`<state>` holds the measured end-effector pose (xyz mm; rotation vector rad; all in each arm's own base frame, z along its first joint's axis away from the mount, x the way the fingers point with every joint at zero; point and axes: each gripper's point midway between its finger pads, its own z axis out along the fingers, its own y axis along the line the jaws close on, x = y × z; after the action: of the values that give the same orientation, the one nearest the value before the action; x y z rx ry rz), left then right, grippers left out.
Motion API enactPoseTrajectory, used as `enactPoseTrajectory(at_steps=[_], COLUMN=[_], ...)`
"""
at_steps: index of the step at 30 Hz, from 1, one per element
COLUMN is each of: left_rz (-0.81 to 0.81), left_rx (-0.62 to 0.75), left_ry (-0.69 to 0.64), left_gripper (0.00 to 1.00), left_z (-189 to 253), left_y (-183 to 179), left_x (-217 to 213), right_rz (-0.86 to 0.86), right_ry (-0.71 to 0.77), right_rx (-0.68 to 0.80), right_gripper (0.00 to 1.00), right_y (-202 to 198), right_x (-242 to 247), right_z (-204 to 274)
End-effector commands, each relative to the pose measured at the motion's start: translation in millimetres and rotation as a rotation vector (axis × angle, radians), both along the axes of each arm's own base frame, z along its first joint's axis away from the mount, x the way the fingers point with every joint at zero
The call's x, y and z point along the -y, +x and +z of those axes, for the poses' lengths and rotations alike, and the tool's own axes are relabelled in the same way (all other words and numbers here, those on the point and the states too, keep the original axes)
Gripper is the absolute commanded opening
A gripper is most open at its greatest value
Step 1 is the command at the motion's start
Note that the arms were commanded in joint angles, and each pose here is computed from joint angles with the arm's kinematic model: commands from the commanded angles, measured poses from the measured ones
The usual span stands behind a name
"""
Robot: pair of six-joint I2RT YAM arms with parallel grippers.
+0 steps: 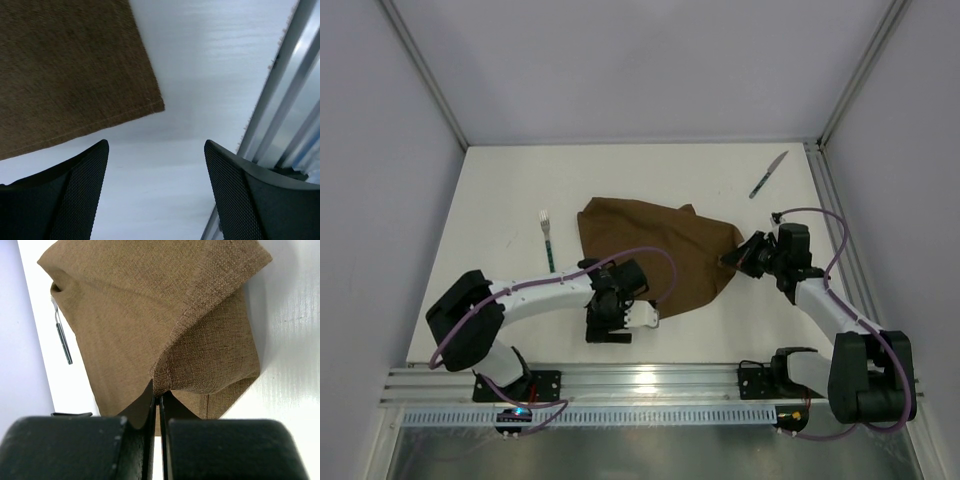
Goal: Fold the napkin into a case and place the utensils inside
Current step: Pick up the crumpled napkin from the center of the board.
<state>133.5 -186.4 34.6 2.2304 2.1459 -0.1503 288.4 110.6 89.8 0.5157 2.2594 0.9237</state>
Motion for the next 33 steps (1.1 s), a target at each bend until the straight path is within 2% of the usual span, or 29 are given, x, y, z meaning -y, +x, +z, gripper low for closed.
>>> enactPoseTrajectory(at_steps=[1, 5, 14, 17, 18, 20, 23, 25, 28, 29, 31, 32, 33], left_rz=[0.054, 0.052, 0.038, 0.042, 0.045, 0.049, 0.077, 0.128, 0.265, 0.302, 0.434, 0.513, 0.544], left_rx=[0.119, 0.065, 0.006, 0.040, 0.037, 0.037, 0.064, 0.089, 0.259, 0.277, 0.336, 0.351, 0.352], left_ry=[-0.127, -0.180, -0.117, -0.074, -0.052, -0.029, -0.029, -0.042, -0.108, -0.150, -0.276, -0.310, -0.301], left_gripper=[0.79, 0.79, 0.69, 0.57, 0.48, 0.38, 0.03, 0.00, 0.00, 0.00, 0.00, 0.00, 0.00], left_z=[2.2, -2.1, -21.6, -31.1, -35.0, -40.0, -47.5, -45.6, -12.1, 3.5, 70.5, 93.6, 112.8], left_y=[27.2, 18.9, 9.3, 15.2, 14.9, 13.9, 19.5, 27.5, 71.2, 82.1, 120.8, 137.9, 138.3], left_x=[29.7, 41.2, 33.1, 25.2, 21.2, 16.0, 16.6, 17.8, 22.3, 25.3, 20.3, 5.8, -6.1], right_rz=[0.017, 0.014, 0.011, 0.014, 0.014, 0.014, 0.019, 0.024, 0.046, 0.047, 0.070, 0.078, 0.084], right_ry=[-0.016, -0.025, -0.041, -0.047, -0.048, -0.047, -0.053, -0.055, -0.069, -0.078, -0.103, -0.104, -0.107], right_rx=[0.020, 0.022, 0.031, 0.037, 0.046, 0.060, 0.085, 0.107, 0.124, 0.174, 0.201, 0.277, 0.309], right_gripper=[0.04, 0.04, 0.04, 0.04, 0.04, 0.04, 0.04, 0.04, 0.04, 0.04, 0.04, 0.04, 0.04], right_y=[-1.6, -1.4, 1.8, 3.6, 4.3, 7.2, 10.3, 11.6, 11.5, 17.3, 15.2, 17.3, 16.4], right_x=[0.9, 1.9, 4.0, 4.4, 4.7, 4.6, 4.7, 4.1, 3.6, 4.5, 5.1, 3.7, 3.3], right_z=[3.3, 4.4, 9.4, 13.7, 16.8, 24.4, 36.7, 46.2, 63.5, 86.9, 107.3, 140.8, 156.8])
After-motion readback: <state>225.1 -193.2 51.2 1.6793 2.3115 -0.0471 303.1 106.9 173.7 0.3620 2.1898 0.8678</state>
